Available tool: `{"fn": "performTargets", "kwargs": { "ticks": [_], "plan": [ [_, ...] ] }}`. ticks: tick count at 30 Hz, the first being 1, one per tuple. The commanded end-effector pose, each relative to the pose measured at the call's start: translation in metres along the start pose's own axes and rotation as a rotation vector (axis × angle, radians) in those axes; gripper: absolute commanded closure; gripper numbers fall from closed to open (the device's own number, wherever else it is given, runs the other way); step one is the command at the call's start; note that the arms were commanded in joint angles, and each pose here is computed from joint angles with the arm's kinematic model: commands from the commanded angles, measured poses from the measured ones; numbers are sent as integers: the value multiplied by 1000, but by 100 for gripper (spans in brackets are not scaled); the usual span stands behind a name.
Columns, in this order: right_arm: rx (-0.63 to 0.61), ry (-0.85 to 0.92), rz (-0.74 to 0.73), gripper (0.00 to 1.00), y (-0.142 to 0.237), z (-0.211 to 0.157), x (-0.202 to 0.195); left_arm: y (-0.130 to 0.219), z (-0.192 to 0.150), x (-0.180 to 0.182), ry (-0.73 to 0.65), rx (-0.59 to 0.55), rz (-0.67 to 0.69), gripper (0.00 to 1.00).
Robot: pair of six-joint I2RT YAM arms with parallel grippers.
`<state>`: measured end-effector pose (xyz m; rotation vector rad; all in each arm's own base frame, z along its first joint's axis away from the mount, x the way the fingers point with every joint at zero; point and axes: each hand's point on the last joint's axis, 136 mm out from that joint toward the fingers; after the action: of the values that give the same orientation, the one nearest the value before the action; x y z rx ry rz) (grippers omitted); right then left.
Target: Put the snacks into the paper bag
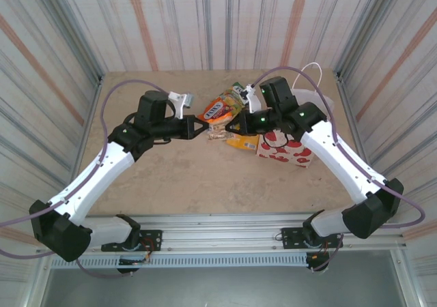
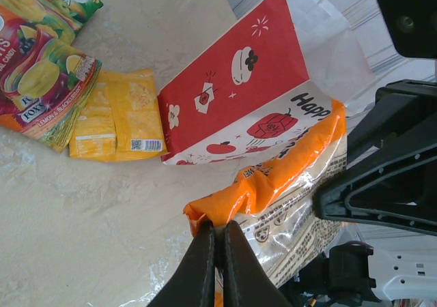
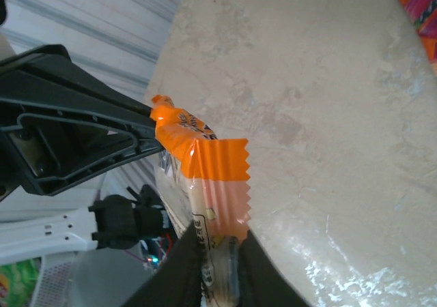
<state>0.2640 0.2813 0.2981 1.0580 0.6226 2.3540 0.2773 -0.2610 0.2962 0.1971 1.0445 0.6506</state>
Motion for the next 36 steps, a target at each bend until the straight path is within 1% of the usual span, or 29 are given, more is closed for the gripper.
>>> {"fn": "performTargets", "kwargs": {
  "ticks": [1,5,6,9,14,16,18,21,23,26,29,30,31,32,33,36],
  "plan": [
    [-58,50,1,93,12,17,13,17,18,-27,-35,-62,-67,89],
    [-118,60,-35,98,34,31,11,20,23,-25,-41,-91,-39,57],
    [-139,57,-46,99,42,36,10,21,24,-22,-39,-98,-25,53],
    [-221,21,-94,100,76,54,-3,23,28,-17,-38,-117,5,46],
    [-369,-87,-157,100,142,74,-37,21,28,-8,-26,-112,31,46],
    [-396,-144,-196,99,164,73,-55,18,26,-6,-23,-105,34,46],
    [-397,-215,-252,98,180,66,-77,16,25,-3,-16,-100,42,46],
    [-355,-365,-294,98,189,47,-107,12,24,1,-9,-89,50,46],
    [-313,-447,-318,97,188,34,-124,9,23,4,-5,-80,56,46],
    [-257,-501,-335,96,181,21,-137,5,21,8,1,-65,63,46],
    [-233,-524,-336,94,172,14,-148,1,19,11,12,-50,67,47],
    [-223,-531,-345,91,170,11,-153,-1,18,12,13,-44,68,47],
    [-208,-541,-367,85,169,8,-158,-2,18,13,16,-40,69,47],
    [-180,-554,-411,76,170,1,-165,-3,17,15,20,-36,72,47],
    [-145,-563,-458,69,172,-6,-171,-5,16,17,22,-31,76,47],
    [-80,-556,-566,61,186,-19,-176,-12,12,27,38,-9,103,47]
  ]
}}
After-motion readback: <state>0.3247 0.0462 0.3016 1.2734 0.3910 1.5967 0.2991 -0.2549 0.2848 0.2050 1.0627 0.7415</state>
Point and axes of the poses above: each hand's point on the last joint's axis, 136 mm out from that joint toward the fingers, its own y axis back along the fingers, its own x axis along the line the jaws close on, z = x × y, and after that the axes turned 11 degrees about y, right-handed
